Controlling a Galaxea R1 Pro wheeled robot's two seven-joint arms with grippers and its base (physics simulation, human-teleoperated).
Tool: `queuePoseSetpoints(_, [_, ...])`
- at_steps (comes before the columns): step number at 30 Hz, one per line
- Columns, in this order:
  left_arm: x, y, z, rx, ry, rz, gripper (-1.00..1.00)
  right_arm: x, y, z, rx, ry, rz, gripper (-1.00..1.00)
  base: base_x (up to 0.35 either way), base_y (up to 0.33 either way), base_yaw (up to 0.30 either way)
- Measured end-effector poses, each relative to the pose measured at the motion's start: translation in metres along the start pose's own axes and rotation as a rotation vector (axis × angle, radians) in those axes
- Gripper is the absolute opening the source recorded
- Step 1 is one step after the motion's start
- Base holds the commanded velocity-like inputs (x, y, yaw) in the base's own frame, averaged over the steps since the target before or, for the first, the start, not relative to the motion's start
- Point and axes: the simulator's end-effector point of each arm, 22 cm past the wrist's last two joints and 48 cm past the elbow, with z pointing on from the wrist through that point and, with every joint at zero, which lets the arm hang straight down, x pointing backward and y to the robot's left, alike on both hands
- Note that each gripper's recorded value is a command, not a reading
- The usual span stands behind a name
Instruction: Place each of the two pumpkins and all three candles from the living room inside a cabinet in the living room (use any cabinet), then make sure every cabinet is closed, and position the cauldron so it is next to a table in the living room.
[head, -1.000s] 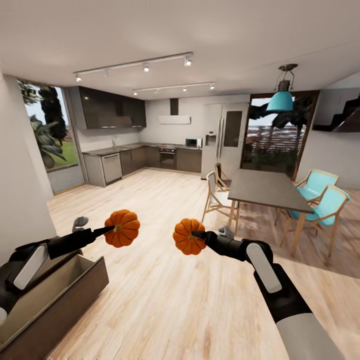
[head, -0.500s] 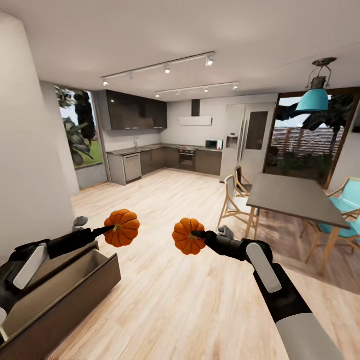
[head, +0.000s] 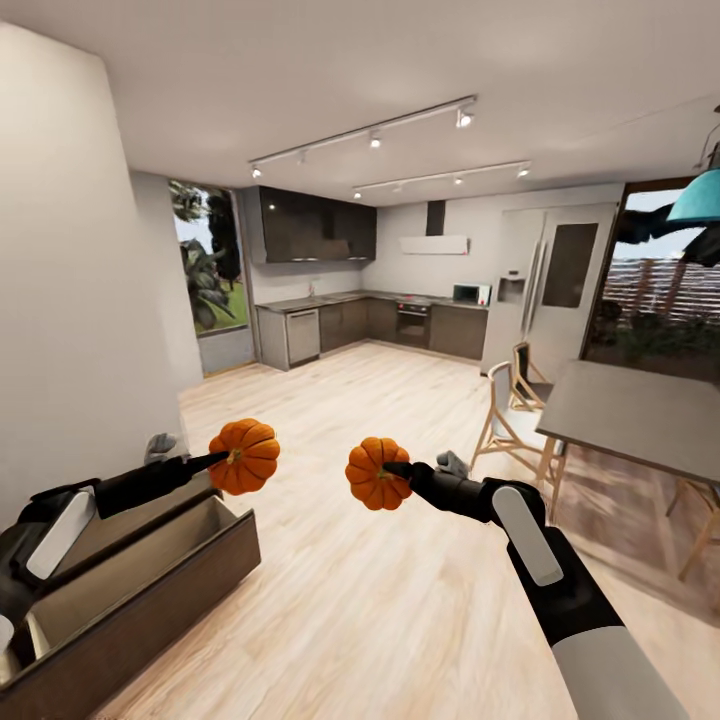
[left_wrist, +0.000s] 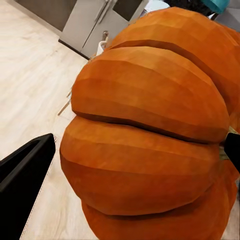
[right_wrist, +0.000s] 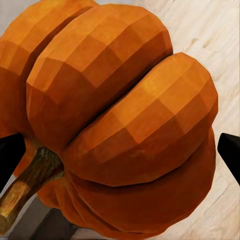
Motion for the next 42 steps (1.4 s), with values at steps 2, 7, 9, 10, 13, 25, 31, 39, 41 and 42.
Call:
queuePoseSetpoints(2, [0.0,0.0,0.0,-0.001,-0.001,0.001,-1.0,0.0,0.0,0.0,0.0,0.0,-0.001,-1.0,0.249,-0.218,0.277])
queuePoseSetpoints(7, [-0.002,-0.002,-0.001,0.001,-0.003,0.003,-1.0,0.0,0.001,-0.001,0.001,-0.001,-0.006,-1.0,0.252,-0.215,0.277])
queuePoseSetpoints(9, [-0.002,-0.002,-0.001,0.002,-0.003,0.004,-1.0,-0.001,0.002,-0.001,0.001,-0.001,-0.008,-1.0,0.253,-0.214,0.277])
queuePoseSetpoints(10, [-0.002,-0.002,-0.001,0.002,-0.003,0.004,-1.0,0.0,0.002,-0.001,0.001,-0.001,-0.009,-1.0,0.253,-0.214,0.277])
queuePoseSetpoints(13, [-0.003,-0.003,-0.001,0.003,-0.005,0.006,-1.0,-0.001,0.003,-0.002,0.001,-0.001,-0.011,-1.0,0.253,-0.214,0.277])
queuePoseSetpoints(25, [-0.006,-0.007,-0.003,0.006,-0.01,0.01,-1.0,0.0,0.007,-0.003,-0.003,-0.001,-0.016,-1.0,0.253,-0.213,0.277])
queuePoseSetpoints(31, [-0.008,-0.008,-0.004,0.007,-0.014,0.012,-1.0,-0.001,0.009,-0.003,-0.004,-0.003,-0.02,-1.0,0.247,-0.191,0.277])
queuePoseSetpoints(39, [-0.009,-0.01,-0.004,0.01,-0.017,0.016,-1.0,-0.002,0.011,-0.005,-0.005,-0.006,-0.023,-1.0,0.177,-0.112,0.277])
queuePoseSetpoints(41, [-0.01,-0.011,-0.004,0.01,-0.018,0.017,-1.0,-0.002,0.011,-0.005,-0.007,-0.006,-0.023,-1.0,0.064,-0.025,0.277])
queuePoseSetpoints(42, [-0.01,-0.011,-0.004,0.011,-0.018,0.017,-1.0,-0.002,0.012,-0.005,-0.007,-0.006,-0.023,-1.0,0.032,-0.012,0.277])
